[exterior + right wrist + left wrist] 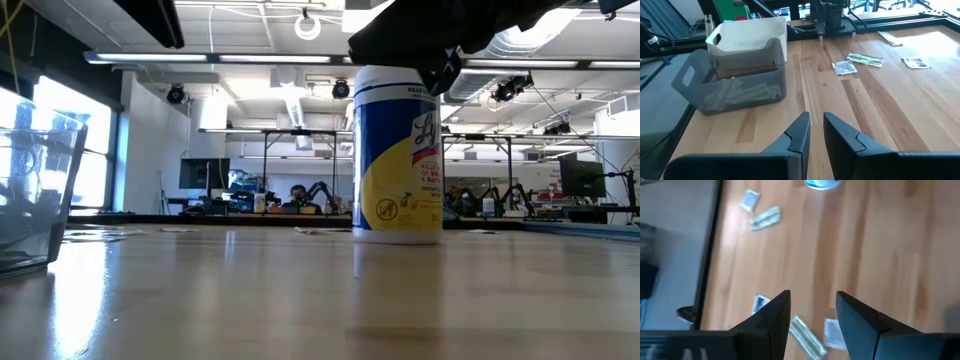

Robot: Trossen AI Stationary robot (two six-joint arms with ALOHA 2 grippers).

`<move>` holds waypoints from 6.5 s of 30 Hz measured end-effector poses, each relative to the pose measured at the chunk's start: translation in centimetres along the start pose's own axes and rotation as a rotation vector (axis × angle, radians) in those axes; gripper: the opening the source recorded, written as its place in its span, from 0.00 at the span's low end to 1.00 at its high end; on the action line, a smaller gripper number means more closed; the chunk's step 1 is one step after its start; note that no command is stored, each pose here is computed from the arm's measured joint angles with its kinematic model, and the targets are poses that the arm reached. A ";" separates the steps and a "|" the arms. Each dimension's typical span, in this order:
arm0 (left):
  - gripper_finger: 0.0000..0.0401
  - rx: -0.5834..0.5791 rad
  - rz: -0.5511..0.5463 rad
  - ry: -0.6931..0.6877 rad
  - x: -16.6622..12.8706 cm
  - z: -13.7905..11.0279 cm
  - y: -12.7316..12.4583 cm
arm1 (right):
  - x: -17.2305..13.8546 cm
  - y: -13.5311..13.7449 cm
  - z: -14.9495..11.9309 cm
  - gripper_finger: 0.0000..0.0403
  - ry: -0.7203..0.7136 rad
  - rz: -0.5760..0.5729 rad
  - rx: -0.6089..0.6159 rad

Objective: Pick & Place First Aid Supplies
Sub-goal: Put the bandage into the black transparent bin, then put the bandage into the gray bin

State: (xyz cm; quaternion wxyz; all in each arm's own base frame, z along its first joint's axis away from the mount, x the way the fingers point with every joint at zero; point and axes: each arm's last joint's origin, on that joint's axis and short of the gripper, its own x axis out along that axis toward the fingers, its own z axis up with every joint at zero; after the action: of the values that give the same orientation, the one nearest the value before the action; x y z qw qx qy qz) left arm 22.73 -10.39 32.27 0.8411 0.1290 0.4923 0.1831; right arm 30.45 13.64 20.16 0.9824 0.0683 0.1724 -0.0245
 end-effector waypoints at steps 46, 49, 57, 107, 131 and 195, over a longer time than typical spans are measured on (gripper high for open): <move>0.38 -0.771 -0.085 0.406 18.6 -11.7 5.9 | -0.2 0.6 -0.4 0.13 0.045 0.086 -0.016; 0.38 -0.783 -0.108 0.379 18.9 -12.0 5.6 | -0.2 0.6 -0.4 0.13 0.046 0.086 -0.016; 0.37 -0.784 -0.091 0.363 19.3 -12.5 5.5 | -0.2 0.6 -0.4 0.12 0.045 0.086 -0.020; 0.01 -0.116 -0.699 -0.265 1.2 -8.2 -11.6 | -0.2 0.3 -0.6 0.12 0.059 0.033 -0.054; 0.33 -0.075 -0.464 -0.078 4.7 -5.8 -8.8 | -0.3 0.5 -0.9 0.12 0.080 0.039 -0.011; 0.01 -1.186 0.325 0.422 20.6 -17.4 11.6 | 0.0 -0.1 -0.6 0.13 0.067 0.020 -0.139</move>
State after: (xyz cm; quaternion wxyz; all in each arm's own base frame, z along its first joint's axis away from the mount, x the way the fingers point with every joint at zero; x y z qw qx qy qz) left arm 14.58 9.67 12.42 0.6164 -0.3233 0.4364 0.5701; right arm 30.24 13.58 19.57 0.9786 0.0025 0.2058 -0.0006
